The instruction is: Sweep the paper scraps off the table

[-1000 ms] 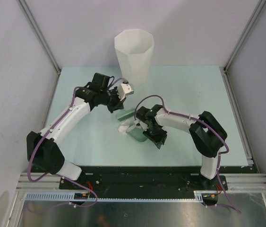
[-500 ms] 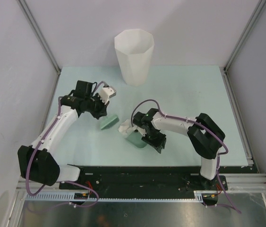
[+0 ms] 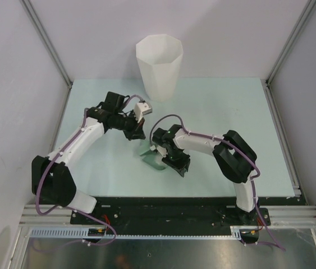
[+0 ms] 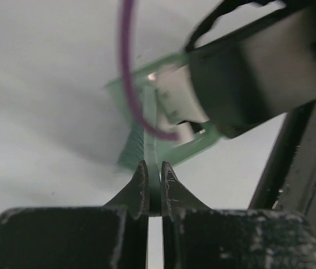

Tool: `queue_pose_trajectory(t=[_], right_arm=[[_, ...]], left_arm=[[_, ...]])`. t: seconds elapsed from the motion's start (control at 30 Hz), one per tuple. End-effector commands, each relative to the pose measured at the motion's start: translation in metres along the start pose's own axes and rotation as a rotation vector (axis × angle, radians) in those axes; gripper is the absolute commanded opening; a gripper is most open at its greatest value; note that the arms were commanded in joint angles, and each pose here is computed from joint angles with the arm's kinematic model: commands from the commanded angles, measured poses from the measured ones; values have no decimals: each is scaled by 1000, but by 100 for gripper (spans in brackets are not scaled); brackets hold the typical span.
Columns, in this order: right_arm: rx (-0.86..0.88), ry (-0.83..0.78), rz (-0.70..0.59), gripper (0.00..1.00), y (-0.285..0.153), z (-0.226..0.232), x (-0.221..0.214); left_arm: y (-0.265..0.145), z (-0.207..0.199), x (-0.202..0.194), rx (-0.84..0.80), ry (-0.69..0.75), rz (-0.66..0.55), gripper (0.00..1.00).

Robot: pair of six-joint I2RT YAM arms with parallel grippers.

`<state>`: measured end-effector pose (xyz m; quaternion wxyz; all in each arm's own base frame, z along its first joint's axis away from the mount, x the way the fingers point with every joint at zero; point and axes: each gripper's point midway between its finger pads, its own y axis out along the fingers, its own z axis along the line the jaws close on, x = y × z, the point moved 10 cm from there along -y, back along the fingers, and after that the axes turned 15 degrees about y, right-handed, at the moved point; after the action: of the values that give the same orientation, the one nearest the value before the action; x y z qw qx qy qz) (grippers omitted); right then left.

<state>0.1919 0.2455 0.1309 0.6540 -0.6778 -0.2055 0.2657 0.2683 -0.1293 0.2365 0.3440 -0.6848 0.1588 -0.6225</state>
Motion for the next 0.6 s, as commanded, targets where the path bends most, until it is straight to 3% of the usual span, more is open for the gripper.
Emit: queue_pose_trajectory(t=[0.0,0.13,0.3,0.57], right_arm=[[50,-22,-92,0,-7,4,20],[70,-1,-112,0,-13,0,17],[77,34,-132,0,-21,-5,11],[50,60,-186,0,-46,-13,2]], left_arm=[[-9,-35,16,-174,31,-150,0],[-23,-37,14,-81,76,-120,0],[-52,-13,10,124,-13,-73,0],[-106,-2,13,335,-14,-118,0]])
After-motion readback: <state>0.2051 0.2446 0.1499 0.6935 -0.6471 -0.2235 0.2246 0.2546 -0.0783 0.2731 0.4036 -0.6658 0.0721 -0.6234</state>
